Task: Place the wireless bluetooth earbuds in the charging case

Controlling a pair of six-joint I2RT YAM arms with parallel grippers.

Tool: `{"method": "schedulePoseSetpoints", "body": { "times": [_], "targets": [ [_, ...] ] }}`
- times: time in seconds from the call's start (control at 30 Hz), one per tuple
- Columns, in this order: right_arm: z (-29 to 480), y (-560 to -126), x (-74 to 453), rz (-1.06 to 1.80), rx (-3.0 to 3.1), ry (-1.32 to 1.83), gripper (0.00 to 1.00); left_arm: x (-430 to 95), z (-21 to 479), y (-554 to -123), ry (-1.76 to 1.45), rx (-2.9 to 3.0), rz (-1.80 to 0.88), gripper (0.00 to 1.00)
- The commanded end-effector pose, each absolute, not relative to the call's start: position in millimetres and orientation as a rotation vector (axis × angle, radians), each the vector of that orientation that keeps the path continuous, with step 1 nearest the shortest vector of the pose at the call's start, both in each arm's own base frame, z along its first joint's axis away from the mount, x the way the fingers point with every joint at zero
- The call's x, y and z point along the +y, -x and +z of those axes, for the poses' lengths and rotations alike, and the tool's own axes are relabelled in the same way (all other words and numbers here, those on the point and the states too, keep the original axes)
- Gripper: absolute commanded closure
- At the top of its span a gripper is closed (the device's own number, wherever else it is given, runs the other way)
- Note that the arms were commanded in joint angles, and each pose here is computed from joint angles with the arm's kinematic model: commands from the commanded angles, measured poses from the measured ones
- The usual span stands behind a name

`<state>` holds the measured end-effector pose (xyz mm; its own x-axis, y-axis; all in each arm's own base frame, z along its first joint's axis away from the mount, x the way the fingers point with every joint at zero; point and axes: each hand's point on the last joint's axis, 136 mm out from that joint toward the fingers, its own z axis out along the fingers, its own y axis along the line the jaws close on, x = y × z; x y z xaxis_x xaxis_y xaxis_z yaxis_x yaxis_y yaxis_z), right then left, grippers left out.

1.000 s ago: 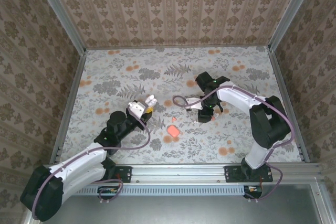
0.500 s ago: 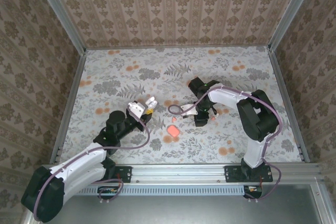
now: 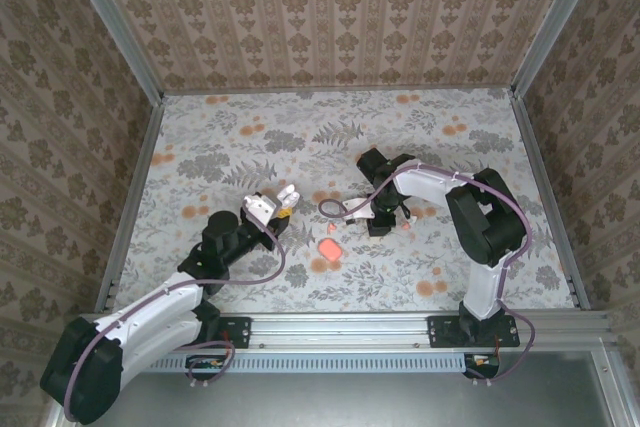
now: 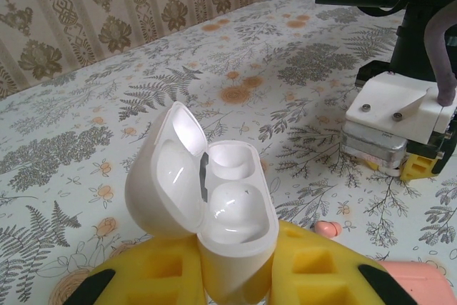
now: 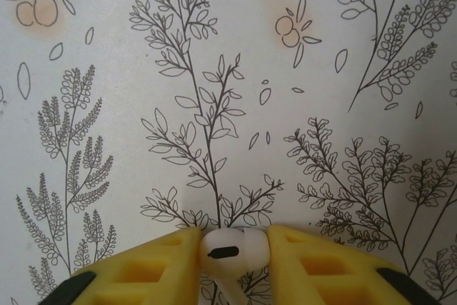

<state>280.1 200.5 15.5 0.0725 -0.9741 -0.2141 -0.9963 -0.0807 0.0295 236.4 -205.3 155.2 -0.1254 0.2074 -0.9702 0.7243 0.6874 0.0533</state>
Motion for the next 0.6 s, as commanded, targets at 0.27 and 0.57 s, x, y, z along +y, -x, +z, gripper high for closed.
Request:
{"method": "schedulePoseSetpoints", "body": {
  "times": [0.27, 0.57],
  "targets": [
    [41.9, -281.7, 213.6, 0.322, 1.993, 2.039, 0.76, -208.2, 149.8, -236.6, -0.767, 1.661, -0.548, 0.91],
    [108.4, -287.1, 242.3, 0.561, 1.845, 1.555, 0.76, -226.7, 159.1, -241.3, -0.81, 1.532, -0.581, 0.92]
  ]
}}
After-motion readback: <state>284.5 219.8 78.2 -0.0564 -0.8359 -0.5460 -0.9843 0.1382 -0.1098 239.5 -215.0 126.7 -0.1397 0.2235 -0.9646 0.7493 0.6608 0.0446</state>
